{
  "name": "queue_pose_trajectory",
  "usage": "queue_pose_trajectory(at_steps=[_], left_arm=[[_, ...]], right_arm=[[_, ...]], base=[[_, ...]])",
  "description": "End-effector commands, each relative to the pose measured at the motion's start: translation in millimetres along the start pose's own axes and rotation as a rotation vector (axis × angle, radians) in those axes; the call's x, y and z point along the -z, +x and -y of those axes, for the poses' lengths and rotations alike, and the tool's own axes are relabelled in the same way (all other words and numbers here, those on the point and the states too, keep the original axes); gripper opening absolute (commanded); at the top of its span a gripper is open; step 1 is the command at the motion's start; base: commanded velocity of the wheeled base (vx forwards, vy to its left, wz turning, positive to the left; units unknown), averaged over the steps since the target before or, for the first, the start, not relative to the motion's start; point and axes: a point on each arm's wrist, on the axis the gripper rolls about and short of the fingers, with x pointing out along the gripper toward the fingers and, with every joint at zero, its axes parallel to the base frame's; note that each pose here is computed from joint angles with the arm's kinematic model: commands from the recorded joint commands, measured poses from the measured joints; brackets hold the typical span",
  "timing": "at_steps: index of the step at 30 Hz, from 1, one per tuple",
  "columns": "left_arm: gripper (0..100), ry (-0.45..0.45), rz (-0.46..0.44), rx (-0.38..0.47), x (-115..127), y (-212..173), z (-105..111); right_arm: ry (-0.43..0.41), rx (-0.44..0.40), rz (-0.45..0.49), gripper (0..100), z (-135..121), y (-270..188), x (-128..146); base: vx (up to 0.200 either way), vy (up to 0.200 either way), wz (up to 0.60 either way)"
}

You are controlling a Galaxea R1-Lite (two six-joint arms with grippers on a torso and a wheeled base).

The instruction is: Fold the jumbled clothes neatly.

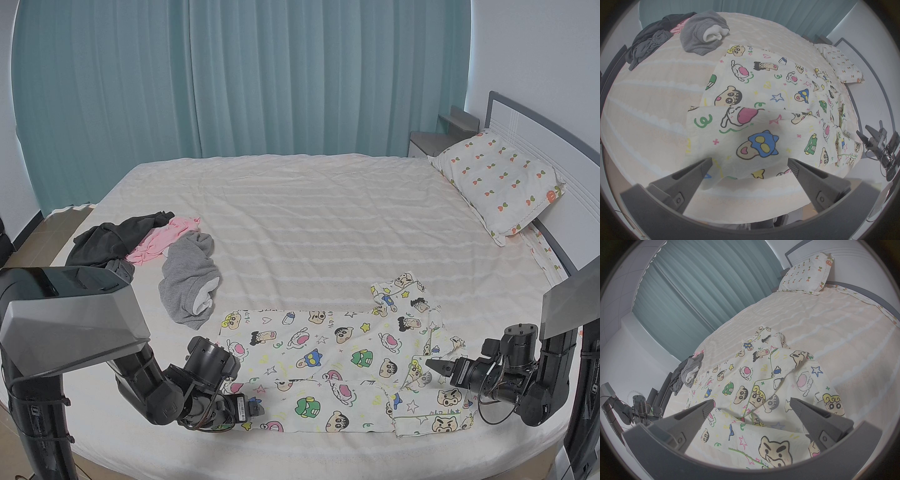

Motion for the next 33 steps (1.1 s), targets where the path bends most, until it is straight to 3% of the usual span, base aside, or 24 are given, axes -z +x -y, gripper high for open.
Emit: queue_pose_trajectory(at_steps=[1,8,15,20,27,33], left_arm=[[100,-0.027,0.062,0.035,-16,-12,0],[100,-0.083,0.113,0.066,-43,-19,-17],[100,-0.099,0.100,0.083,-55,-6,-36],[100,-0.100,0.119,0.138,-55,4,-39],[100,-0.101,0.112,0.134,-53,9,-39],[100,-0.165,0.086,0.252,-40,-23,-45]], right_arm=[[-0.003,-0.005,0.008,100,-1,0,-1],[-0.002,-0.004,0.007,100,0,0,0],[-0.002,-0.003,0.007,100,0,0,0],[-0.003,0.013,0.007,100,1,1,1],[-0.003,0.012,0.009,100,1,1,1],[-0.004,0.010,0.013,100,0,1,0]], base=[[0.000,0.000,0.00],[0.000,0.000,0.00],[0.000,0.000,0.00],[0.000,0.000,0.00],[0.000,0.000,0.00],[0.000,0.000,0.00]])
